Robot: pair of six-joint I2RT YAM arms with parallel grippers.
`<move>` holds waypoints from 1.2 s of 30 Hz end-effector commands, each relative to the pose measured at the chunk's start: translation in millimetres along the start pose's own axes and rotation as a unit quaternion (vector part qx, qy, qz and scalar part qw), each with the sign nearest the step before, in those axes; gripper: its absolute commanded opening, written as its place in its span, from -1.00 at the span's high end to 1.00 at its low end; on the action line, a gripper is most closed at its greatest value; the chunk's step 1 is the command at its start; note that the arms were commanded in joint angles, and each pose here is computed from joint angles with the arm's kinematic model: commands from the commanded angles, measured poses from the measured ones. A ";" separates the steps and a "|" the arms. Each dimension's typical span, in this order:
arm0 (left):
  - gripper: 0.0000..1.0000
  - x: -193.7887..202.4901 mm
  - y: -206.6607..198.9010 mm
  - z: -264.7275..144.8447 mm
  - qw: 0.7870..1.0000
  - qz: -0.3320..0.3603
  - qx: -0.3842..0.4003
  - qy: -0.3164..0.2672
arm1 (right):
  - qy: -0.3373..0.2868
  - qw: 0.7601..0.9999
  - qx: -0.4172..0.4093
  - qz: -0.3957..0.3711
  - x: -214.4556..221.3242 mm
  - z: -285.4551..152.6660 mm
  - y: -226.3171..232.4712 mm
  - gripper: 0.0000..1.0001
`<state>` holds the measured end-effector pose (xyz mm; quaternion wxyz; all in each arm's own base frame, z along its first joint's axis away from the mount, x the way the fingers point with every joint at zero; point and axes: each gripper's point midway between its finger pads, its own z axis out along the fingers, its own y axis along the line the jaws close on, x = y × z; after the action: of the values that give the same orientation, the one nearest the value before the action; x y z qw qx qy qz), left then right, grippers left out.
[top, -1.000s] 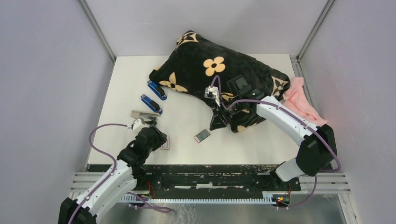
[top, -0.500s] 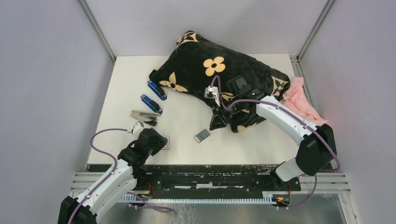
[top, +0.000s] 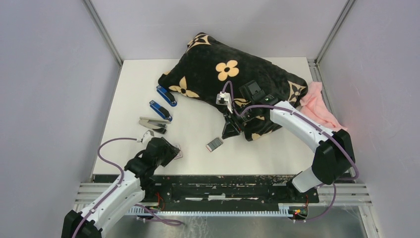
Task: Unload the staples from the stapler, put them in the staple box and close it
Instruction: Adjust the shell at the center of the board.
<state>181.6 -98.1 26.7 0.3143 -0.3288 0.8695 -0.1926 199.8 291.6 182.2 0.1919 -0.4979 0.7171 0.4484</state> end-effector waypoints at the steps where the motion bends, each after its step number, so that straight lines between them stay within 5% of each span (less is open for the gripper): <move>1: -0.12 0.5 -8.0 1.3 1.000 -0.016 0.012 0.002 | -0.011 1.000 -0.009 -0.015 -6.4 0.6 -0.3 0.39; 13: 0.09 15.7 -29.2 10.0 0.998 0.002 0.048 0.034 | -0.010 1.000 -0.009 -0.016 -6.5 0.3 0.0 0.38; 22: 0.08 29.8 -63.7 17.9 0.994 0.092 0.055 0.035 | -0.007 1.000 -0.009 -0.017 -5.2 0.3 -0.4 0.38; 25: 0.04 27.9 -75.8 10.0 0.979 0.184 0.081 0.034 | -0.006 1.000 -0.009 -0.020 -4.9 -0.4 -0.2 0.38; 29: -0.01 38.6 -91.0 -13.3 0.930 0.314 0.185 0.052 | -0.005 1.000 -0.009 -0.024 -5.8 -1.8 0.8 0.38; 32: -0.15 29.4 -98.7 -26.2 0.914 0.335 0.226 0.016 | -0.004 0.999 -0.009 -0.031 -6.6 -3.9 2.8 0.38; 36: -0.65 3.9 -105.3 -29.5 0.911 0.335 0.232 -0.059 | -0.005 0.999 -0.009 -0.041 -7.1 -6.9 5.1 0.38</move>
<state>192.2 -180.5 90.1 0.4095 0.0070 0.8678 -0.2812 196.9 288.1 175.8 0.1823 -0.5077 0.7152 0.4444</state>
